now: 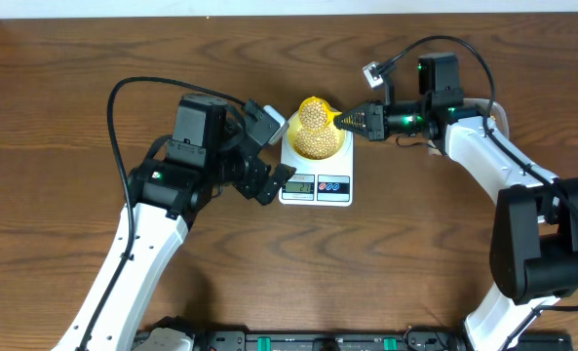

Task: Scoop item into bowl and weigh 50g on scale
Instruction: 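Tilt the scoop with the right gripper, pouring soybeans gradually into the bowl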

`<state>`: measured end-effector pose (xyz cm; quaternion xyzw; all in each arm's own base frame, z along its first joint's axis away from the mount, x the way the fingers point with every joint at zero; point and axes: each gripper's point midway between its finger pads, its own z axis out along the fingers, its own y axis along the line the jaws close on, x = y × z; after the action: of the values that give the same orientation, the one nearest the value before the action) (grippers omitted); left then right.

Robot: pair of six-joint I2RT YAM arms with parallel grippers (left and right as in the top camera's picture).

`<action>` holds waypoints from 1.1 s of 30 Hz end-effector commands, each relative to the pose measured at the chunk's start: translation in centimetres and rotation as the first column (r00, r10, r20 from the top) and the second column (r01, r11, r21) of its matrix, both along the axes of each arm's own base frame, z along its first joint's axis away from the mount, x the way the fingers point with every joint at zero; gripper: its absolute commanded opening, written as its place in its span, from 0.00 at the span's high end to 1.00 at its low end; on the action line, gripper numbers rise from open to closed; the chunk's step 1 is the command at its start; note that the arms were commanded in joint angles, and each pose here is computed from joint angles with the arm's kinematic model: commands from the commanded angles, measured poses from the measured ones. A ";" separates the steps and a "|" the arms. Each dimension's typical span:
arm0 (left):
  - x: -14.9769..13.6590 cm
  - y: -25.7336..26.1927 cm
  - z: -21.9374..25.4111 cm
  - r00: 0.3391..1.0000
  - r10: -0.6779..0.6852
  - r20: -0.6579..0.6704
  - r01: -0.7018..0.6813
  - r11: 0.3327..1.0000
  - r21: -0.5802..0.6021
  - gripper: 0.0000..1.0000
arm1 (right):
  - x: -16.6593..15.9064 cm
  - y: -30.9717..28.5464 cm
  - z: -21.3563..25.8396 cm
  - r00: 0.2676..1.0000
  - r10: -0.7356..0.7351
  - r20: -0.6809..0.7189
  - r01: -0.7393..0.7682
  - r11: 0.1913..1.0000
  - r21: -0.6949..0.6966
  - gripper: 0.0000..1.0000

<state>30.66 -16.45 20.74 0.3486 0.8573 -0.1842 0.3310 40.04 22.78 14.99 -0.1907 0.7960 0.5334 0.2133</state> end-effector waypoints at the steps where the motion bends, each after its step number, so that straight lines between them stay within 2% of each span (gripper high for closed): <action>1: 0.0 0.3 -0.1 1.000 0.000 0.007 0.000 1.000 0.013 0.02 | -0.1 0.3 -0.2 0.998 0.029 0.057 -0.028 1.000 -0.010 0.99; 16: 0.0 0.3 -0.1 1.000 0.000 0.007 0.000 1.000 0.013 0.02 | 1.1 -0.4 -1.4 0.980 0.024 0.198 -0.001 0.993 -0.117 0.99; 25: 0.0 0.3 -0.1 1.000 0.000 0.007 0.000 1.000 0.013 0.02 | 1.1 -0.4 -1.4 0.940 0.096 0.328 -0.048 0.987 -0.150 0.99; 33: 0.0 0.3 -0.1 1.000 0.000 0.007 0.000 1.000 0.013 0.03 | 1.1 -0.4 -1.5 0.924 0.116 0.364 -0.060 0.985 -0.161 0.99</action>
<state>30.66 -16.45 20.74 0.3486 0.8573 -0.1842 0.3310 41.29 22.03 13.69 -0.3168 0.7793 0.4406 0.3135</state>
